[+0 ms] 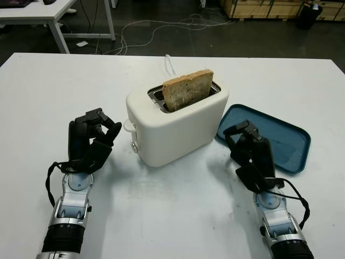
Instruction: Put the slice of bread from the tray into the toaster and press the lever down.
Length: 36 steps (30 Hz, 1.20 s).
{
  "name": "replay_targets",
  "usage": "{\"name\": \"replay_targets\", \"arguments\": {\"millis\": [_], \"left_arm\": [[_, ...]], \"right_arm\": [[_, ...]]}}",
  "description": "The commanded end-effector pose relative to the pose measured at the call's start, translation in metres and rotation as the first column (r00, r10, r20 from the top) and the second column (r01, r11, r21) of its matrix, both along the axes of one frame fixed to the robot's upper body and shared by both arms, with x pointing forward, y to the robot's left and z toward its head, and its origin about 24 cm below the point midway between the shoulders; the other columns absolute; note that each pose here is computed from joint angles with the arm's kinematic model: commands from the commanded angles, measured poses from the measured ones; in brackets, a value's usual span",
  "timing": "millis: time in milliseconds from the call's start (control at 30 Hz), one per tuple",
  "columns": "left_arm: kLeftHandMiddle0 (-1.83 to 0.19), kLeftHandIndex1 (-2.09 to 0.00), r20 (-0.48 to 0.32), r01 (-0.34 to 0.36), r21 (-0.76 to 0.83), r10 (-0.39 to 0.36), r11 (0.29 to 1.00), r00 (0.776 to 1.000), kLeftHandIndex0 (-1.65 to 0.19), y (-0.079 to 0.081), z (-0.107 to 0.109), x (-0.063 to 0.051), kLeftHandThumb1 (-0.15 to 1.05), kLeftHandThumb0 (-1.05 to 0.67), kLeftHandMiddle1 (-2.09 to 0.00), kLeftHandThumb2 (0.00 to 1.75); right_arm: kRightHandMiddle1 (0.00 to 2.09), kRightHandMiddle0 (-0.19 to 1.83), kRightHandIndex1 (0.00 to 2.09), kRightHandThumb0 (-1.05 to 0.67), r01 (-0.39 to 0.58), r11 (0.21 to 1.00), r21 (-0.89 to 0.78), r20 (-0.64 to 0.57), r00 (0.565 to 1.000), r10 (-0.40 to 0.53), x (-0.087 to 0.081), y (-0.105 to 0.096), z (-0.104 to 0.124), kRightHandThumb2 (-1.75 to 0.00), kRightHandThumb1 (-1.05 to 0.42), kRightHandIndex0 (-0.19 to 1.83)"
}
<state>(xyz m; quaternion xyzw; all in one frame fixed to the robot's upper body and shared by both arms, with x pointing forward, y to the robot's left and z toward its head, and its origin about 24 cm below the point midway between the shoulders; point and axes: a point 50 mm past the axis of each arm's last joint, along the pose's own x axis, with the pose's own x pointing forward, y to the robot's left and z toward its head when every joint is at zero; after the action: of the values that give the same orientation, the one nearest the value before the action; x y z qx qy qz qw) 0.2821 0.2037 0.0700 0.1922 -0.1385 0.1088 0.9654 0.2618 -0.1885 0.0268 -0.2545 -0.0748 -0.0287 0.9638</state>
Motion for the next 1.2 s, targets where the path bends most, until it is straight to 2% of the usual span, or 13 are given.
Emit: {"name": "replay_targets", "arguments": {"millis": [0, 333, 500, 600, 767, 933, 1033, 1100, 1167], "left_arm": [[-1.31, -1.38, 0.006, -0.001, -0.006, 0.002, 1.0, 1.0, -1.09, -0.001, 0.0, -0.002, 0.75, -0.97, -1.45, 0.55], [-1.28, -1.44, 0.078, 0.008, 0.049, -0.012, 0.999, 0.997, -1.05, -0.001, 0.019, -0.012, 0.79, -0.97, -1.51, 0.49], [-1.24, -1.45, 0.093, 0.025, 0.143, -0.038, 0.989, 0.995, -1.0, 0.011, 0.032, -0.02, 0.91, -0.96, -1.56, 0.33], [-1.17, -1.39, 0.118, 0.067, 0.239, -0.097, 0.969, 0.988, -1.0, 0.024, 0.046, -0.024, 0.92, -0.95, -1.56, 0.37], [-1.07, -1.02, 0.175, 0.132, 0.451, -0.232, 0.883, 0.957, -0.92, 0.041, 0.071, -0.022, 0.92, -0.93, -1.56, 0.45], [-1.03, -0.72, 0.204, 0.187, 0.545, -0.346, 0.818, 0.916, -0.96, 0.04, 0.09, -0.021, 0.92, -0.9, -1.66, 0.4], [-1.04, -0.64, 0.174, 0.216, 0.635, -0.41, 0.742, 0.895, -0.94, 0.036, 0.097, -0.019, 0.92, -0.91, -1.7, 0.41], [-1.01, -0.61, 0.146, 0.22, 0.708, -0.444, 0.671, 0.884, -0.89, 0.032, 0.099, -0.015, 0.92, -0.92, -1.73, 0.48], [-0.98, -0.74, 0.094, 0.226, 0.788, -0.474, 0.573, 0.875, -0.72, 0.028, 0.102, -0.012, 0.92, -0.91, -1.74, 0.58]], "right_arm": [[1.75, 0.56, 1.75, -0.47, -0.016, 1.0, -0.014, 0.027, 0.999, 0.016, 0.002, 0.002, 0.003, -0.44, -0.92, 0.86], [1.75, 0.55, 1.75, -0.47, -0.011, 1.0, 0.0, 0.054, 0.998, 0.011, 0.003, 0.003, 0.004, -0.45, -0.92, 0.86], [1.75, 0.55, 1.75, -0.48, -0.006, 1.0, 0.002, 0.056, 0.998, 0.006, 0.004, 0.001, 0.004, -0.46, -0.92, 0.85], [1.75, 0.56, 1.75, -0.47, -0.01, 1.0, 0.003, 0.071, 0.997, 0.01, 0.005, 0.0, 0.005, -0.45, -0.92, 0.85], [1.75, 0.58, 1.75, -0.49, -0.011, 1.0, 0.014, 0.075, 0.997, 0.01, 0.006, 0.0, 0.005, -0.45, -0.92, 0.89], [1.75, 0.58, 1.75, -0.49, -0.016, 1.0, 0.012, 0.078, 0.997, 0.015, 0.006, 0.001, 0.006, -0.45, -0.92, 0.89], [1.75, 0.58, 1.75, -0.49, -0.014, 1.0, 0.011, 0.082, 0.997, 0.013, 0.007, 0.001, 0.007, -0.45, -0.92, 0.9], [1.75, 0.58, 1.75, -0.49, -0.012, 1.0, 0.01, 0.084, 0.996, 0.011, 0.007, 0.0, 0.007, -0.45, -0.92, 0.9], [1.75, 0.57, 1.75, -0.48, -0.015, 1.0, 0.009, 0.087, 0.996, 0.014, 0.008, 0.0, 0.008, -0.45, -0.92, 0.89]]}}
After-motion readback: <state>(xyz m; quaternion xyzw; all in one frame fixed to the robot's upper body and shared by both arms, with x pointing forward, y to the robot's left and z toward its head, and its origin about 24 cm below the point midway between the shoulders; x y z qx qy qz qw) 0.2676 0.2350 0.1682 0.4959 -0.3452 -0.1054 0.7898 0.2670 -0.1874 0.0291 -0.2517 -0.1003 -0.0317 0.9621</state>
